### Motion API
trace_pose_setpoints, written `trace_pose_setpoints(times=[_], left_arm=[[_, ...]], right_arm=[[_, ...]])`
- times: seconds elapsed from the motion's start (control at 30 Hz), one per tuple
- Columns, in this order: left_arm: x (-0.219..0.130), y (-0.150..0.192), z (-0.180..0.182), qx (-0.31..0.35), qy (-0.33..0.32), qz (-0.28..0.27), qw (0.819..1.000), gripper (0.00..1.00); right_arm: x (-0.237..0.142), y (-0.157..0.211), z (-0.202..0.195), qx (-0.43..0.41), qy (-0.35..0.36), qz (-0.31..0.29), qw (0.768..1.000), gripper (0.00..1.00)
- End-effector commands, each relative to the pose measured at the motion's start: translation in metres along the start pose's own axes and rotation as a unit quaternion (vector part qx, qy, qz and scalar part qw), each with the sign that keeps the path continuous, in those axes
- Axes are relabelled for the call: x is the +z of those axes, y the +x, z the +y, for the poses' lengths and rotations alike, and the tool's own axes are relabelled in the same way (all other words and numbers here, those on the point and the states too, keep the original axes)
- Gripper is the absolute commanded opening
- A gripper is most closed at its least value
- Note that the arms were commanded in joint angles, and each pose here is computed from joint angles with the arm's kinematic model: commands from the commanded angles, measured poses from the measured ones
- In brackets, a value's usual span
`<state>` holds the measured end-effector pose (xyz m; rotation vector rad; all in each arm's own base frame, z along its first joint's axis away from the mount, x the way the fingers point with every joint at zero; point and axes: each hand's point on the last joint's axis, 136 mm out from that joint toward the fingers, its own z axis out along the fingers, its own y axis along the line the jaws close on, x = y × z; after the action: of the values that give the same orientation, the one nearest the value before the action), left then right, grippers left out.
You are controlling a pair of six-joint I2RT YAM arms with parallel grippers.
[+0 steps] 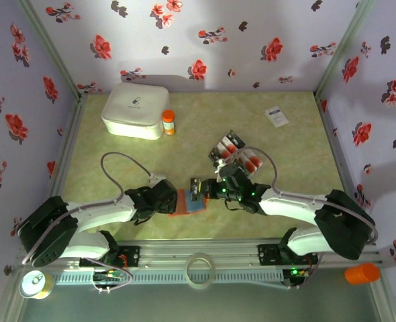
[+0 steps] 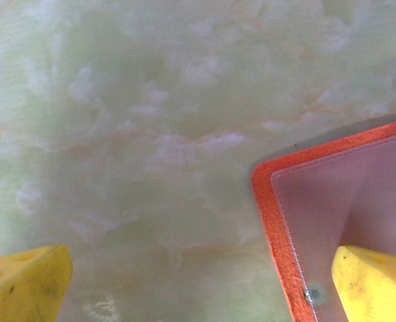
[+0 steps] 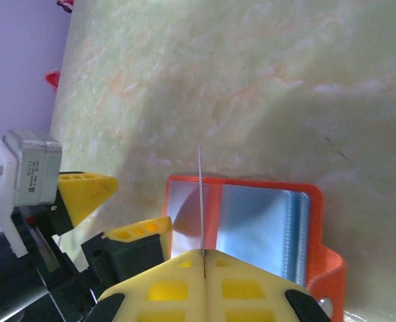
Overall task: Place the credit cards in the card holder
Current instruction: Insert the credit card into the card slot.
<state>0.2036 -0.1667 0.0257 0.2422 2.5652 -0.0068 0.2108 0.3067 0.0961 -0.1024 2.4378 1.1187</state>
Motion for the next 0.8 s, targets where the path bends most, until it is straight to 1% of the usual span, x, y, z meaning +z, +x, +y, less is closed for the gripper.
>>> trace_pose_setpoints(times=[0.0,0.77], left_arm=[[-0.002,-0.006,0.005,0.011,-0.027,-0.006,1.000,1.00],[0.001,-0.005,0.005,0.007,-0.028,-0.010,1.000,1.00]], right_arm=[[0.006,-0.005,0.005,0.005,-0.016,-0.029,0.999,0.00],[0.040,0.019,0.000,0.020,-0.028,-0.004,0.999,0.00]])
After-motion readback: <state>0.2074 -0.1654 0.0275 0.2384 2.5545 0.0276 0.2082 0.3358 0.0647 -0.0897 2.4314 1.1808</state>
